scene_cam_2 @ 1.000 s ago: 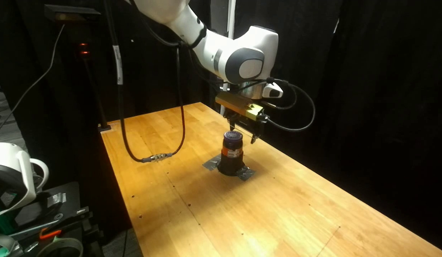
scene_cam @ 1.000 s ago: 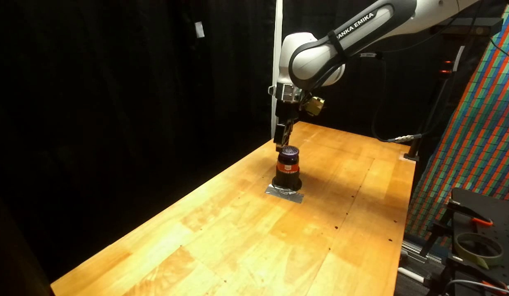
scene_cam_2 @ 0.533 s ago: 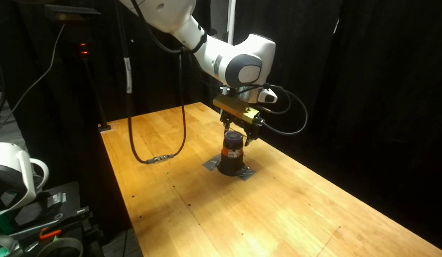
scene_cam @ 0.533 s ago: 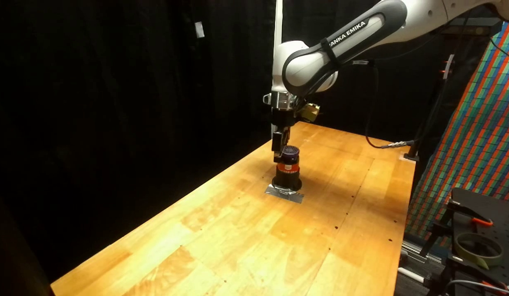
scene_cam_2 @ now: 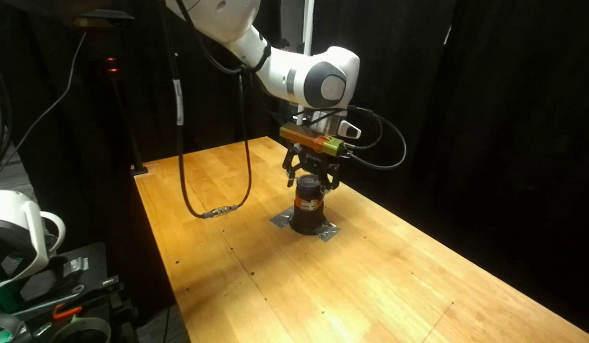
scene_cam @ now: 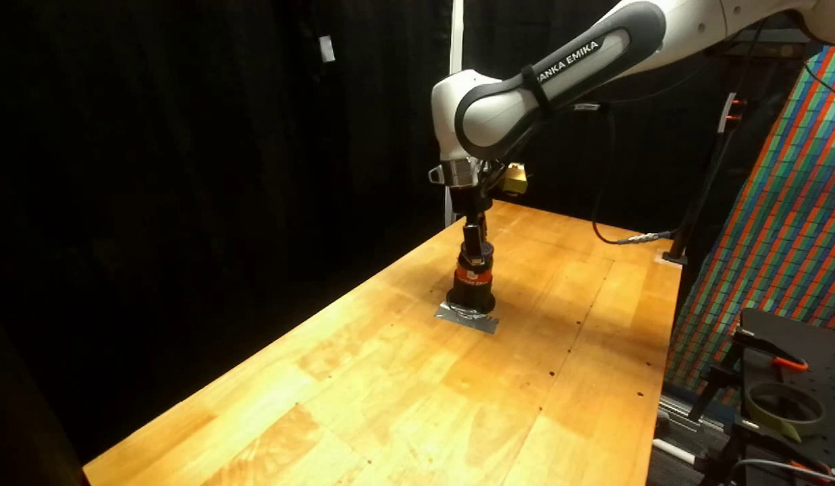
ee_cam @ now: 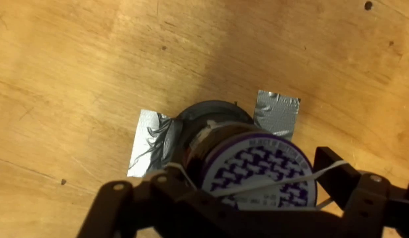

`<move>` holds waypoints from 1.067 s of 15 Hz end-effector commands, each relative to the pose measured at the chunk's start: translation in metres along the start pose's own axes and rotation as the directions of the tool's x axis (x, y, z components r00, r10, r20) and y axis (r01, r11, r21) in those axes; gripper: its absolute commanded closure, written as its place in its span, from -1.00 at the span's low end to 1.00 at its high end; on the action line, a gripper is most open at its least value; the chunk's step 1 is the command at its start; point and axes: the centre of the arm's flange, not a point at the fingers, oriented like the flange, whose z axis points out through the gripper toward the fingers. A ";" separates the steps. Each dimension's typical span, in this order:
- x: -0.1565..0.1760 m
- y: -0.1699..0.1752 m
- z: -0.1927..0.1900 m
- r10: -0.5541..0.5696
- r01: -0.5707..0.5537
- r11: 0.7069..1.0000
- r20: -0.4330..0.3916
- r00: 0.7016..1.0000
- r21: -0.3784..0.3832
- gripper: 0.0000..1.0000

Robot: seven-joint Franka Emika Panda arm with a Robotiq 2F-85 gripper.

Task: Put the rubber band around the jar.

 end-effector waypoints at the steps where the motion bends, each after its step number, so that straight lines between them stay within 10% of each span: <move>1: -0.009 -0.019 0.004 -0.033 0.038 0.999 0.114 0.993 -0.036 -1.00; 9: -0.079 -0.038 0.018 -0.030 0.036 0.996 0.072 0.997 -0.081 -1.00; 13: -0.110 -0.049 0.024 -0.033 0.023 0.992 -0.077 0.996 -0.126 -1.00; 16: -0.129 -0.054 0.033 -0.049 0.008 0.986 -0.247 0.968 -0.164 -0.31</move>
